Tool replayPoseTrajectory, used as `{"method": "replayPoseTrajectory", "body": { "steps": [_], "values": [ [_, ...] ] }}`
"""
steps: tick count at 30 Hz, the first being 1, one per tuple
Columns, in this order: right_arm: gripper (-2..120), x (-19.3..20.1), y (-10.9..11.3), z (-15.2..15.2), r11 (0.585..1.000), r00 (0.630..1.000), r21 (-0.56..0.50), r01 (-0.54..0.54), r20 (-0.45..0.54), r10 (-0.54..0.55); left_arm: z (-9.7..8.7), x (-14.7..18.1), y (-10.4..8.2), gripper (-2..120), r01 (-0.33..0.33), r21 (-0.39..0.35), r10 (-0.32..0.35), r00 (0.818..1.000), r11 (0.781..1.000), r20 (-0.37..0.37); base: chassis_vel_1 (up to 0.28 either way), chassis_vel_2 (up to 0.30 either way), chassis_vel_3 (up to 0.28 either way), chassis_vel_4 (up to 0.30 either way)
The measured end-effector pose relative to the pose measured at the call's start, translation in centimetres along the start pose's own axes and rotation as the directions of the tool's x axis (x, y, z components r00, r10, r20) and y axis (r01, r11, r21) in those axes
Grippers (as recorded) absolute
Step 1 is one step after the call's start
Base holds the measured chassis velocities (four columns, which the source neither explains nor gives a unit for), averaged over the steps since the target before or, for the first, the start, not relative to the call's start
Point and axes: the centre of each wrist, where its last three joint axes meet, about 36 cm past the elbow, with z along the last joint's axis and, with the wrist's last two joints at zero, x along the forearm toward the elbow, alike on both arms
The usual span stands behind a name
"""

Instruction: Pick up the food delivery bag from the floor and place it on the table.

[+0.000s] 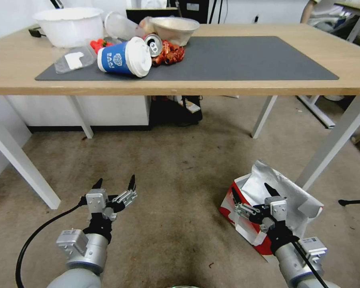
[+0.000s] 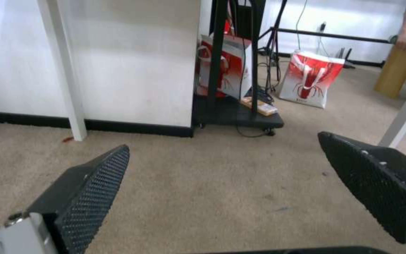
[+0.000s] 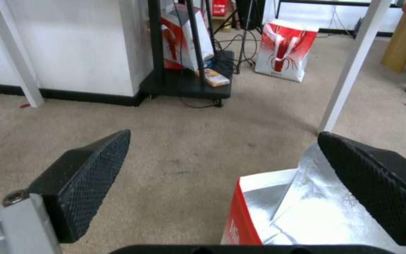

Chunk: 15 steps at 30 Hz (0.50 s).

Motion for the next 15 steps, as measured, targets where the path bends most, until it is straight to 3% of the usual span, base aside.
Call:
{"method": "replayPoseTrajectory", "body": {
  "steps": [15],
  "values": [
    [100,-0.11,0.01,-0.02,1.0,1.0,0.001,0.002,0.003,-0.002,0.01,0.02,-0.01,100,0.003,0.002,-0.003,1.0,1.0,0.003,0.0,0.0,0.0,0.0]
  ]
}}
